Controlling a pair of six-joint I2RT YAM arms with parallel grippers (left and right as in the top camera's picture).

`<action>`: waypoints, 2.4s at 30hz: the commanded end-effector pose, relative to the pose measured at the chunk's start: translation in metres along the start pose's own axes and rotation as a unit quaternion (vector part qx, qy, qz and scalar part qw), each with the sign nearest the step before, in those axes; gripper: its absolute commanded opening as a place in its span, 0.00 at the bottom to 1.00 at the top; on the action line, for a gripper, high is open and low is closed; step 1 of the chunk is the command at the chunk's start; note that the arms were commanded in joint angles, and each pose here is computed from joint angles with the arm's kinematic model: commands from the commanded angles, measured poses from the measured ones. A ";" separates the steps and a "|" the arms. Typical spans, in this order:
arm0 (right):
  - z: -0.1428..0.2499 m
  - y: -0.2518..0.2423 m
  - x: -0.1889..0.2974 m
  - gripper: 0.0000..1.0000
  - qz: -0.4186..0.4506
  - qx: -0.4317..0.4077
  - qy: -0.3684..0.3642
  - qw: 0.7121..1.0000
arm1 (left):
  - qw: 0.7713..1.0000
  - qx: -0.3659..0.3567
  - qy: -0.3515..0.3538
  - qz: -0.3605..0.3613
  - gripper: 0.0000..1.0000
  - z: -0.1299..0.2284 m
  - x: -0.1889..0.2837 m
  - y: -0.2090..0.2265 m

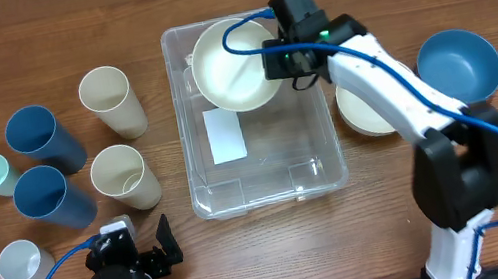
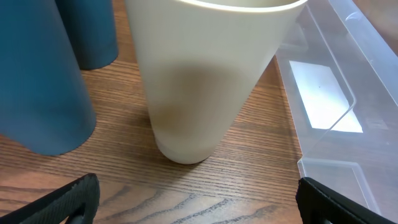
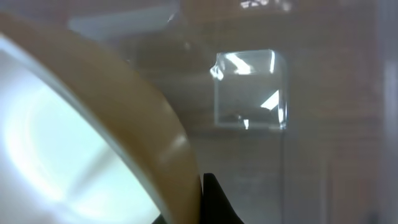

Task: Pack container
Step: 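Carry the cream bowl with the right gripper into the clear bin and release, then move the right gripper to the blue bowl and grasp its rim, then place the blue bowl into the cream bowl in the bin, release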

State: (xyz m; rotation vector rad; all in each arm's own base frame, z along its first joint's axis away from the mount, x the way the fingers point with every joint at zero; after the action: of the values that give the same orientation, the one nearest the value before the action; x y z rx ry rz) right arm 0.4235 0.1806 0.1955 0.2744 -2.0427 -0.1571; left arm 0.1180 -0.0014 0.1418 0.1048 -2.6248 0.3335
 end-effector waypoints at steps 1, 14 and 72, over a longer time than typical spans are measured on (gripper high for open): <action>-0.010 -0.002 -0.013 0.04 0.001 -0.007 -0.017 1.000 | 1.000 0.006 -0.003 0.003 1.00 0.000 0.000 0.000; -0.041 0.012 0.083 0.69 -0.024 -0.012 -0.092 0.995 | 1.000 0.006 -0.003 0.003 1.00 0.000 0.000 0.000; 0.005 0.013 0.098 0.04 0.000 -0.067 -0.059 0.996 | 1.000 0.006 -0.003 0.003 1.00 0.000 0.000 0.000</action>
State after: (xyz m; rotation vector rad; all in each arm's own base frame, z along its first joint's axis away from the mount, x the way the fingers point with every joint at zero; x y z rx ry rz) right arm 0.3530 0.1500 0.3203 0.2537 -2.1781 -0.4030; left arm 0.1180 -0.0014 0.1418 0.1046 -2.6248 0.3330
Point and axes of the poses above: each gripper's point midway between its finger pads, its own x axis back along the fingers, its own y axis along the line the jaws close on, z = x × y, the point moved 10 cm from there along x, back along the fingers, and after that the axes turned 4 degrees about x, right-handed, at the moved point
